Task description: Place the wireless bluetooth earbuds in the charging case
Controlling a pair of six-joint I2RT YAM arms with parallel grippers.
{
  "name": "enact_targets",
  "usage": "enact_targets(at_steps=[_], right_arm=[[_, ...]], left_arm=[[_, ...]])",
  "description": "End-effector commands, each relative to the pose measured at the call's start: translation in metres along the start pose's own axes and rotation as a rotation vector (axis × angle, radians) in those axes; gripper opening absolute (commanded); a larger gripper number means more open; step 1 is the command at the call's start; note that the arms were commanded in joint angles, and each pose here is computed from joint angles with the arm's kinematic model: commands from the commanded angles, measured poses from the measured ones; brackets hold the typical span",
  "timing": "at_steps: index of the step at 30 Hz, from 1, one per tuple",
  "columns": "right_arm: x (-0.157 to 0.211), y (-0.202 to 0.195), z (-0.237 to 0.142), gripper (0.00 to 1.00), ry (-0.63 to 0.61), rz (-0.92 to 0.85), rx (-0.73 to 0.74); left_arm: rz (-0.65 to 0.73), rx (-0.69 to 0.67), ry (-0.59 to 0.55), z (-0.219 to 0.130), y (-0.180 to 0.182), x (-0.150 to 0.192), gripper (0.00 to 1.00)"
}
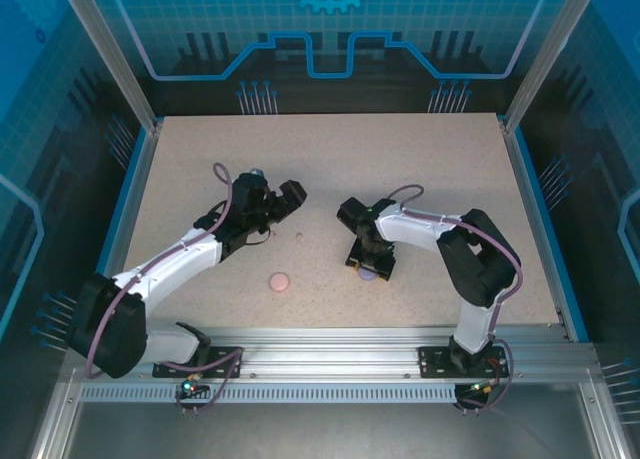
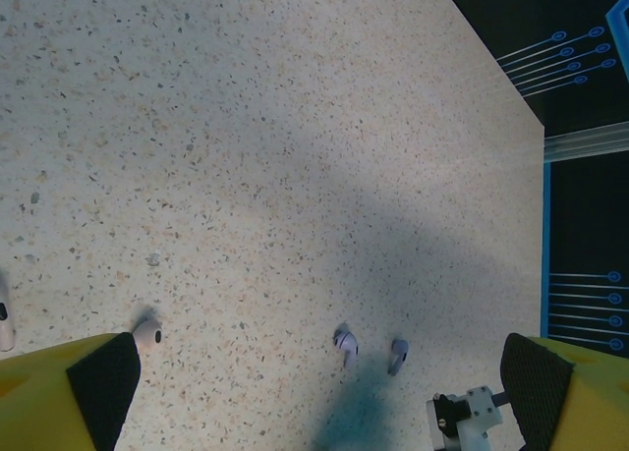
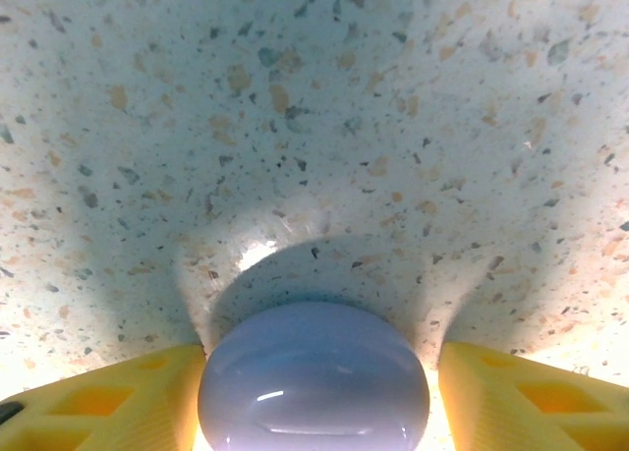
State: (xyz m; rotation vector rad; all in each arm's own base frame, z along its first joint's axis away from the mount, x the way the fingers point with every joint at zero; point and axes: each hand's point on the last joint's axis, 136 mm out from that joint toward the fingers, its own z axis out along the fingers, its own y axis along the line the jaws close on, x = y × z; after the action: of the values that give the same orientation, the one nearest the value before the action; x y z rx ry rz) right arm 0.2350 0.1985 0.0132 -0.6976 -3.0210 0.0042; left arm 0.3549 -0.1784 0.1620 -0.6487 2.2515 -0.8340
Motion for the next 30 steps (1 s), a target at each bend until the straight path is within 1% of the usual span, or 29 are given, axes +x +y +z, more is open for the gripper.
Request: enact_targets(at_steps=[1, 6, 10, 15, 18, 22, 26, 30], right_arm=[[-0.006, -0.006, 0.004, 0.63, -0.004, 0.044, 0.042], [-0.007, -0.008, 0.005, 0.6, -0.007, 0.045, 0.045], [-0.007, -0.008, 0.004, 0.55, -0.01, 0.04, 0.041], [-0.011, -0.006, -0.002, 0.37, -0.039, 0.016, 0.01], [-0.014, -0.004, -0.011, 0.36, -0.069, 0.003, -0.021], [-0.02, 0.001, -0.029, 0.36, -0.099, 0.003, -0.085], [-0.034, 0.012, -0.046, 0.37, -0.108, 0.025, -0.167], [-0.057, 0.023, -0.056, 0.38, -0.106, 0.057, -0.219]], left_arm=[[0.028, 0.017, 0.028, 0.005, -0.002, 0.007, 0.99], [0.027, 0.016, 0.034, 0.007, -0.001, 0.008, 0.99], [0.028, 0.016, 0.041, 0.008, -0.002, 0.009, 0.99], [0.045, 0.03, 0.081, 0.009, -0.005, 0.015, 0.99], [0.014, 0.002, 0.098, 0.007, 0.0, 0.018, 0.99], [0.021, 0.0, 0.107, 0.003, 0.008, 0.024, 0.99], [-0.019, 0.093, 0.061, 0.0, 0.011, 0.03, 0.99], [-0.01, 0.212, 0.016, 0.001, 0.007, 0.035, 0.99]])
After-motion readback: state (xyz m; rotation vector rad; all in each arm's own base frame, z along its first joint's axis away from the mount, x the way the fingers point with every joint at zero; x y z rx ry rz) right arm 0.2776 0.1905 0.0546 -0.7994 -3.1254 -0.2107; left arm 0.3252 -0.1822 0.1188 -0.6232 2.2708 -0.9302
